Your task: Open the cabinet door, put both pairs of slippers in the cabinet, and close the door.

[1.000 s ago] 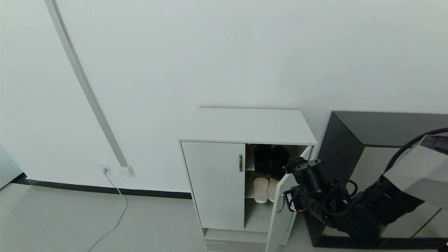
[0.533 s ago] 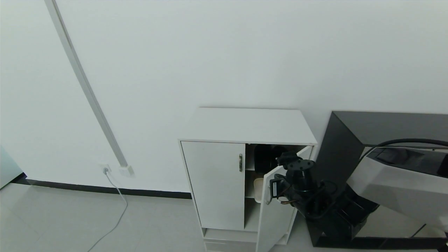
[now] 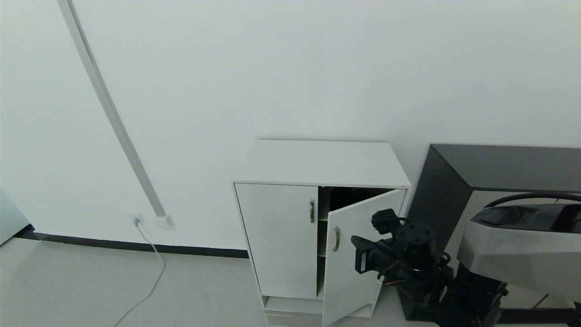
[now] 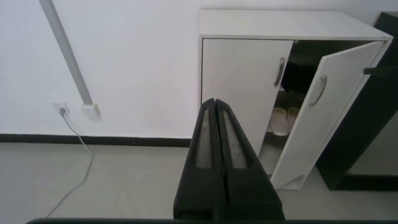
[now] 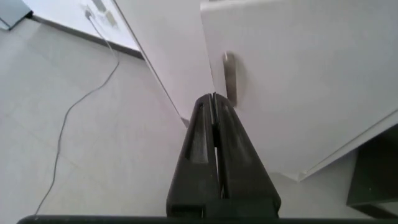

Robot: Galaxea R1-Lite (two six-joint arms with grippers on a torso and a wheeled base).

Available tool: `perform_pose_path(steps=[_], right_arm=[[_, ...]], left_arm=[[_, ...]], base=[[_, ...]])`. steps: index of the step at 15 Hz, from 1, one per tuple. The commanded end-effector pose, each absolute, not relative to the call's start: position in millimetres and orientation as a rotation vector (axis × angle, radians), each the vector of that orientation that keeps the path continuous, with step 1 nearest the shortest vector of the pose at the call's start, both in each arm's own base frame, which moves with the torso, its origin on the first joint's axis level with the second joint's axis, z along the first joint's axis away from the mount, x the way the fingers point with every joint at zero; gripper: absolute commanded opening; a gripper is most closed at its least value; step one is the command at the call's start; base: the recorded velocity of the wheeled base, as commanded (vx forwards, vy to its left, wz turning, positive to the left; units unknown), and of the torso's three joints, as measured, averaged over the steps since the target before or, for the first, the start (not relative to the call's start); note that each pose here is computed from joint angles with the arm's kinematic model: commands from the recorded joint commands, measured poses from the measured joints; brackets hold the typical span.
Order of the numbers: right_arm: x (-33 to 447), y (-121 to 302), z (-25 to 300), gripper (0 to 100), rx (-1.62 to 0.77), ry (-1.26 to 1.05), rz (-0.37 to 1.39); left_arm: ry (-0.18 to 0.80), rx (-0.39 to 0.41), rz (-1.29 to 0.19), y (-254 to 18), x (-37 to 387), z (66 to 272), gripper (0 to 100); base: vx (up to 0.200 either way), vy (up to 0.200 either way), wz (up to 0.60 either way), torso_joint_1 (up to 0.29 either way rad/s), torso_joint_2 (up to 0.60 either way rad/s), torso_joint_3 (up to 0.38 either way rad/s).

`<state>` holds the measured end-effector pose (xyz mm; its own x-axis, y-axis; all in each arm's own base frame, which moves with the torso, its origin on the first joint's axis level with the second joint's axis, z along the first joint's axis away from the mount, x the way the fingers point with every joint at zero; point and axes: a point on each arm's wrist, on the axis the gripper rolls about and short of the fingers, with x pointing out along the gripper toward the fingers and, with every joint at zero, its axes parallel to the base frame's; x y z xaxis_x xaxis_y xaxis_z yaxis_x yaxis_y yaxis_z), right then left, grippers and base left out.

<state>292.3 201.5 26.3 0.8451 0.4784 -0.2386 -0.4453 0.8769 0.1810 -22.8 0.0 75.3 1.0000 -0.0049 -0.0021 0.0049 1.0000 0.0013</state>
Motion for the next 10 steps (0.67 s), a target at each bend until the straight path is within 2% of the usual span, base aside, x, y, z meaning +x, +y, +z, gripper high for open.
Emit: perform_pose_path(steps=[1, 9, 10], right_arm=[[275, 181, 17, 0, 0.108, 0.327, 0.485], [265, 175, -2, 0, 0.038, 0.349, 0.491], [265, 176, -1, 0, 0.039, 0.344, 0.493]], left_arm=[[0.003, 0.002, -0.006, 0, -23, 76, 0], [0.002, 0.000, -0.006, 0, -23, 76, 0], [0.002, 0.000, -0.006, 0, -23, 76, 0]], base=[[0.200, 0.000, 0.00, 0.002, 0.00, 0.002], [0.200, 0.000, 0.00, 0.001, 0.00, 0.003], [0.000, 0.000, 0.00, 0.000, 0.00, 0.000]])
